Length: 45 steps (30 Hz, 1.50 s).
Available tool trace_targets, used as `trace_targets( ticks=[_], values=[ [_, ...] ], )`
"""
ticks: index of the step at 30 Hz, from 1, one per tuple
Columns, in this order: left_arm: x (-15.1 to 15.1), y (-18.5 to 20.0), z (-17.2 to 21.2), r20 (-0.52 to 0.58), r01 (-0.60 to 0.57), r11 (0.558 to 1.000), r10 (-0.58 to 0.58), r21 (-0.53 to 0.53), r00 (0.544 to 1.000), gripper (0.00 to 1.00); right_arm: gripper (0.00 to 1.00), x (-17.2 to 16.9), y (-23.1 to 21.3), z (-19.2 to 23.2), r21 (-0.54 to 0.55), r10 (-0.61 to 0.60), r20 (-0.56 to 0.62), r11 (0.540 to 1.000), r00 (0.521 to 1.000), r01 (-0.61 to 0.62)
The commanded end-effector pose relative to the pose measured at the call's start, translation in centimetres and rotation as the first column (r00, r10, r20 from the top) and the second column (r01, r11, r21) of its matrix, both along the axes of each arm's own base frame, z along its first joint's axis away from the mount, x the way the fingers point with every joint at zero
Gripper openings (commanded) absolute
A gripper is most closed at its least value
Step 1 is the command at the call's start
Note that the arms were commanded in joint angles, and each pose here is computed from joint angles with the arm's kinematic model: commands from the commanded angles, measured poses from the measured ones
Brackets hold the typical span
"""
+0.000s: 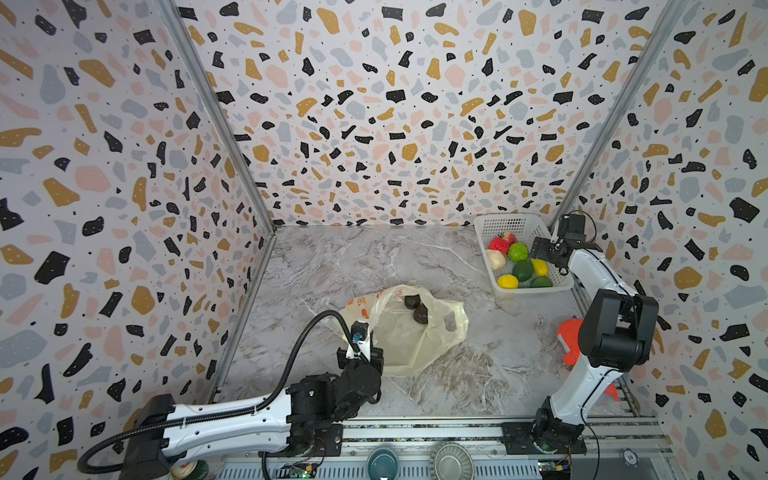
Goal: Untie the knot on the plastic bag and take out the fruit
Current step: 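Lower the papaya into the white basket and open the right gripper, then move the empty right gripper back over the bag opening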
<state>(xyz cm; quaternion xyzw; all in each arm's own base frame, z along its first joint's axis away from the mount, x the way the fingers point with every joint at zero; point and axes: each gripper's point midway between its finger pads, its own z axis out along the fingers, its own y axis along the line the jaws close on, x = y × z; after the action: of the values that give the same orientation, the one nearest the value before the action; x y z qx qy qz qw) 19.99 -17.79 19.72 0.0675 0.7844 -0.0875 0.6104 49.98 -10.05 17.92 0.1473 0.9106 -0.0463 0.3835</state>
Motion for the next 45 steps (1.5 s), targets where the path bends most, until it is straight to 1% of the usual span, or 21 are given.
trace_targets(
  ticks=[1,5,8,10,12,15,20,24,29,32,36,38,42,44,45],
  values=[
    [0.1,-0.3,0.5,0.014,0.001,0.999,0.0,-0.036,1.0,0.0,0.9,-1.2,0.5,3.0,0.012,0.0,0.037,1.0,0.999,-0.001],
    [0.1,-0.5,0.5,0.016,0.006,0.999,-0.005,-0.031,1.0,0.0,0.91,-1.8,2.5,4.4,0.052,0.047,0.062,0.997,0.997,-0.05],
    [0.1,-0.6,0.6,0.016,0.009,0.999,-0.008,-0.033,1.0,0.0,0.91,-2.7,4.9,5.6,0.086,0.099,0.092,0.991,0.991,-0.107],
    [0.1,-0.7,0.6,0.017,0.012,0.999,-0.012,-0.034,1.0,0.0,0.91,-3.5,7.2,6.4,0.106,0.15,0.112,0.981,0.982,-0.161],
    [0.1,-0.8,0.7,0.018,0.016,0.999,-0.015,-0.035,1.0,0.0,0.91,-4.5,9.6,7.1,0.1,0.203,0.124,0.971,0.971,-0.216],
    [0.0,-1.0,0.9,0.019,0.025,0.999,-0.024,-0.039,1.0,0.0,0.91,-6.8,13.2,7.8,0.131,0.287,0.135,0.944,0.948,-0.304],
    [-0.1,-1.4,1.2,0.025,0.049,0.997,-0.048,-0.057,0.999,0.0,0.91,-11.3,18.8,9.6,0.191,0.424,0.19,0.868,0.885,-0.457],
    [-0.2,-1.8,1.4,0.029,0.072,0.995,-0.07,-0.065,0.997,0.0,0.91,-15.1,23.0,11.4,0.223,0.541,0.226,0.781,0.81,-0.584],
    [-0.2,-2.4,1.5,0.027,0.096,0.993,-0.094,-0.069,0.995,0.0,0.92,-19.3,27.1,13.3,0.248,0.643,0.253,0.679,0.723,-0.691],
    [-0.3,-2.8,1.8,0.026,0.106,0.991,-0.105,-0.078,0.994,0.0,0.92,-22.2,30.2,14.0,0.271,0.698,0.269,0.607,0.664,-0.747],
    [-0.2,-3.3,2.3,0.033,0.116,0.989,-0.113,-0.088,0.993,0.0,0.92,-26.0,34.5,12.9,0.304,0.768,0.242,0.521,0.594,-0.798],
    [-0.2,-3.5,2.4,0.034,0.118,0.989,-0.116,-0.088,0.993,0.0,0.91,-27.7,36.4,12.0,0.317,0.795,0.227,0.486,0.563,-0.814],
    [-0.1,-3.8,2.5,0.034,0.122,0.988,-0.119,-0.091,0.992,0.0,0.91,-30.9,39.6,10.7,0.316,0.837,0.207,0.433,0.506,-0.845],
    [-0.2,-3.8,2.7,0.035,0.124,0.988,-0.121,-0.095,0.992,0.0,0.91,-32.0,40.9,10.0,0.312,0.856,0.186,0.415,0.483,-0.855],
    [-0.2,-3.8,2.8,0.036,0.122,0.988,-0.119,-0.098,0.992,0.0,0.91,-32.2,41.4,9.7,0.307,0.861,0.175,0.413,0.477,-0.857]
  ],
)
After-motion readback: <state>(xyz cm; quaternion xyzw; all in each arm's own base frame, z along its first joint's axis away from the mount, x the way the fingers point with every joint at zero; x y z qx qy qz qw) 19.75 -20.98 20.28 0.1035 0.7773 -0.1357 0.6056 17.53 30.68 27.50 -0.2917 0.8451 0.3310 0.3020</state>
